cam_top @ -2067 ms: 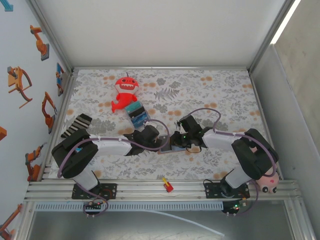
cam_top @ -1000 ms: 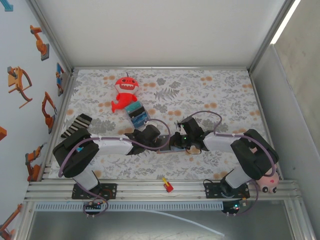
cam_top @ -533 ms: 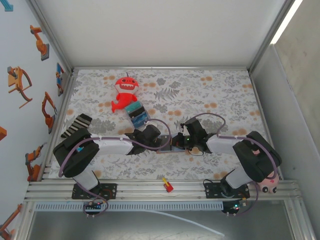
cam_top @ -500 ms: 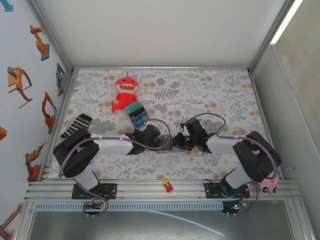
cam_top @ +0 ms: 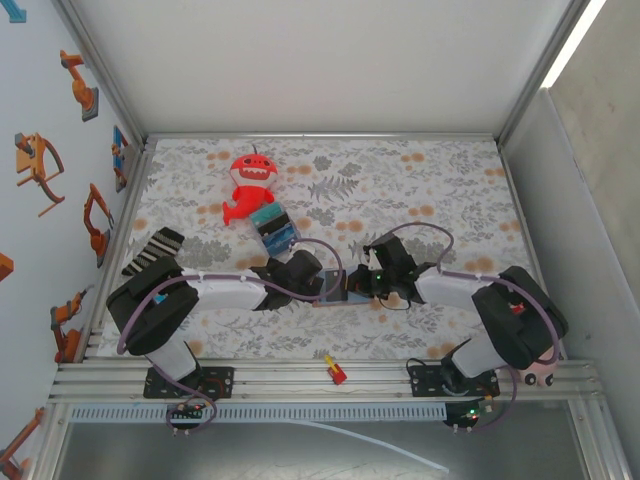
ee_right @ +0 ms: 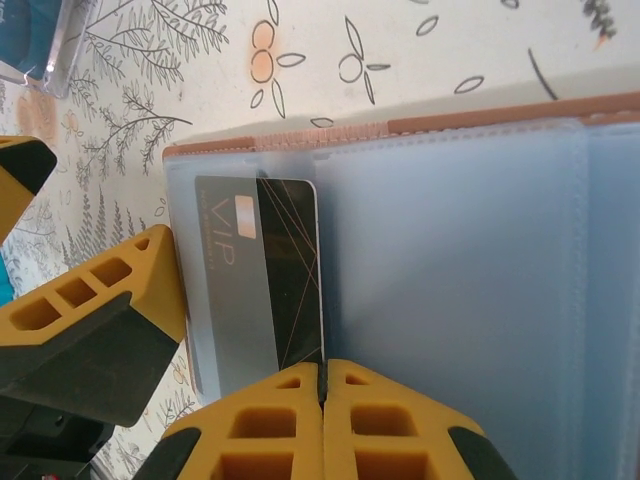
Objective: Take the credit cards out of the card holder
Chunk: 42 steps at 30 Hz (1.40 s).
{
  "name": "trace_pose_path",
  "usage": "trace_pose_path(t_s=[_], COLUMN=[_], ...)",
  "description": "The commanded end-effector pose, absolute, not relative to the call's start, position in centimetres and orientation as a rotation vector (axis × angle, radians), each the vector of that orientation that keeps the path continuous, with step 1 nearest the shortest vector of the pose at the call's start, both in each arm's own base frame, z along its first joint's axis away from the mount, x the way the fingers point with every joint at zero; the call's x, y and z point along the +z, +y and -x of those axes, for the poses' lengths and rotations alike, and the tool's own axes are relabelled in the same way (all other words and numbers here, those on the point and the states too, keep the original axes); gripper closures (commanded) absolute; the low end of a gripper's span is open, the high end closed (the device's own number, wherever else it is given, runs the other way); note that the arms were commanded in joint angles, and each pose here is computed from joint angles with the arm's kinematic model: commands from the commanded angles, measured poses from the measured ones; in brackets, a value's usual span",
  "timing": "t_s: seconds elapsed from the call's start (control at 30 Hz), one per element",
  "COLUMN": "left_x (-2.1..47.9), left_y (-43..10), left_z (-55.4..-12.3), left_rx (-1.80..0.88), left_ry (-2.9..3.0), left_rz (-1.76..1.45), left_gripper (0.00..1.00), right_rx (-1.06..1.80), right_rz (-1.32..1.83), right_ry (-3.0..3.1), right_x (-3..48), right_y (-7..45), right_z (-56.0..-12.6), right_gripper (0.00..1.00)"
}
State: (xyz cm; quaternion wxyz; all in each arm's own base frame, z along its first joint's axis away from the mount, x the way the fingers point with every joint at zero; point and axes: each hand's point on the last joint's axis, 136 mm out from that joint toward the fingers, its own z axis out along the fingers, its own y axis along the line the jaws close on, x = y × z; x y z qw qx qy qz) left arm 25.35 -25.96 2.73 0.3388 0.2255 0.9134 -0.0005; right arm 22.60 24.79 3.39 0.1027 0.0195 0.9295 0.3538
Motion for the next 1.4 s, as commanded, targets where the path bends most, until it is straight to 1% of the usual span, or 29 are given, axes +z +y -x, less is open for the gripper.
trace_pose_path(t_s=[0.0, 0.27, 0.37, 0.67, 1.1, 1.37], left_x=[3.5, 7.2, 7.7, 5.2, 2.8, 2.5], left_y=[-25.2, -27.2, -28.1, -30.3, -28.7, -28.9], left_z=[-25.6, -25.6, -25.6, -25.4, -24.8, -24.8], left_rx=[0.077, -0.005, -0.031, -0.012, 0.100, 0.097], left_ry=[2.368, 2.290, 2.272, 2.293, 2.345, 2.351], left_rz=[-0.627, -0.652, -0.674, -0.779, -0.828, -0.829], left_gripper=[0.03, 0.03, 0.03, 0.03, 0.03, 0.03], right_rx=[0.971, 0.994, 1.000, 1.024, 1.017, 1.201], right_rz=[-0.028, -0.035, -0.036, -0.048, -0.089, -0.092], right_ry=[2.743, 2.730, 2.725, 2.722, 2.710, 2.648], right_x=[4.0, 4.2, 4.3, 4.2, 4.1, 4.7], right_y=[24.0, 24.2, 24.3, 24.5, 23.5, 25.3], right_z=[-22.9, -23.0, -23.1, -23.1, -23.2, -23.2], right_gripper=[1.00, 1.00, 1.00, 0.99, 1.00, 0.86])
